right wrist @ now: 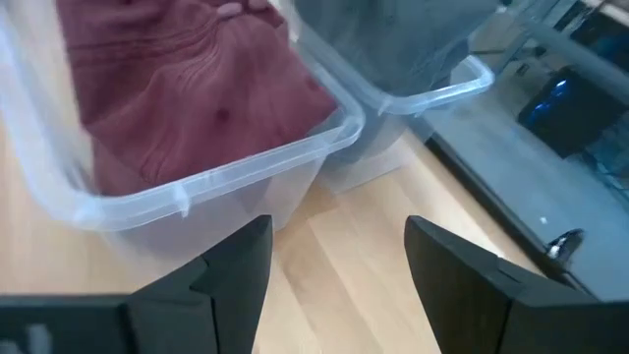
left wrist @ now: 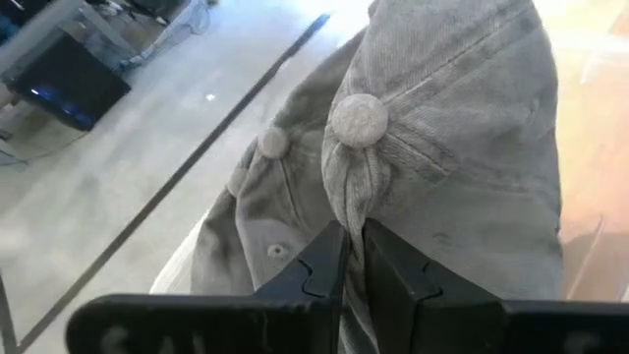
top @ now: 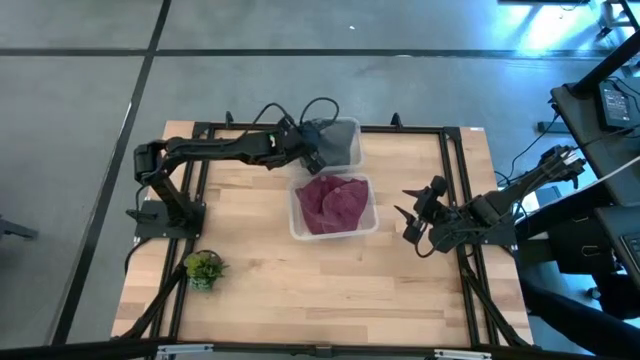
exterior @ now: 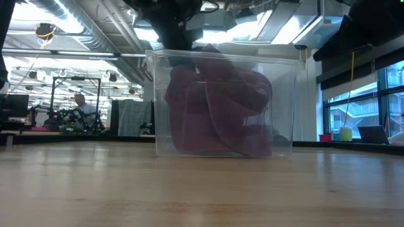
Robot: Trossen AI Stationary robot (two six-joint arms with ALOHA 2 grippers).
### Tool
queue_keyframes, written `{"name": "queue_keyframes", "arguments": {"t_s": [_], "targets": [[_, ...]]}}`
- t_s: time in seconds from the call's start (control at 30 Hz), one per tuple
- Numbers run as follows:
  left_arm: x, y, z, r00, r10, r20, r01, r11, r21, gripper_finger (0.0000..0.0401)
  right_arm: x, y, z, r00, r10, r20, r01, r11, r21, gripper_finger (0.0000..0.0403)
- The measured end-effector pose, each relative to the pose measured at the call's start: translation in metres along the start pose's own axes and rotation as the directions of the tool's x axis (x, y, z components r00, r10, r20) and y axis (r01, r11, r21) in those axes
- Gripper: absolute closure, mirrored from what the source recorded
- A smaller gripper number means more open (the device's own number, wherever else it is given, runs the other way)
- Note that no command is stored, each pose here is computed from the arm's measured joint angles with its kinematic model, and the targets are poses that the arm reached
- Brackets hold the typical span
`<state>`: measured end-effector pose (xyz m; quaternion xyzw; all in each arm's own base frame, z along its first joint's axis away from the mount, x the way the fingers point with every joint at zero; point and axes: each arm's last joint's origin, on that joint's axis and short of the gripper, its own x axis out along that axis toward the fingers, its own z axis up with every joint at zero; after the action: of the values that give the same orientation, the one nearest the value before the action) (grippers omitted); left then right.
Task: Pick & Place hat
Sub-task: Put the gray cap into the top transparent bin
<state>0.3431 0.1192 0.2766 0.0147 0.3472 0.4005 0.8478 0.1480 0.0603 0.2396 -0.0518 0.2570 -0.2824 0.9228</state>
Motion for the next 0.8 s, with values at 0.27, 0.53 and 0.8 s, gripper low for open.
{"name": "queue_keyframes", "arguments": {"t_s": [0.27, 0.53, 0.8], "targets": [[-0.001, 0.004, 0.002, 1.0, -0.031, 0.002, 0.031, 0.999, 0.007, 0.0365, -0.002, -0.003, 0.002, 1.0, -0.008, 0.019, 0.008, 1.0, -0.018, 0.0171], [-0.003, 0.005, 0.005, 0.999, -0.032, 0.027, 0.032, 0.999, -0.02, 0.0367, -0.001, -0.005, 0.002, 0.999, -0.041, 0.029, 0.041, 0.999, 0.031, 0.0171], [0.011, 0.011, 0.013, 0.977, -0.192, 0.094, 0.205, 0.968, -0.144, 0.0367, 0.005, -0.01, 0.004, 0.996, -0.083, 0.015, 0.079, 0.977, 0.197, 0.0171]]}}
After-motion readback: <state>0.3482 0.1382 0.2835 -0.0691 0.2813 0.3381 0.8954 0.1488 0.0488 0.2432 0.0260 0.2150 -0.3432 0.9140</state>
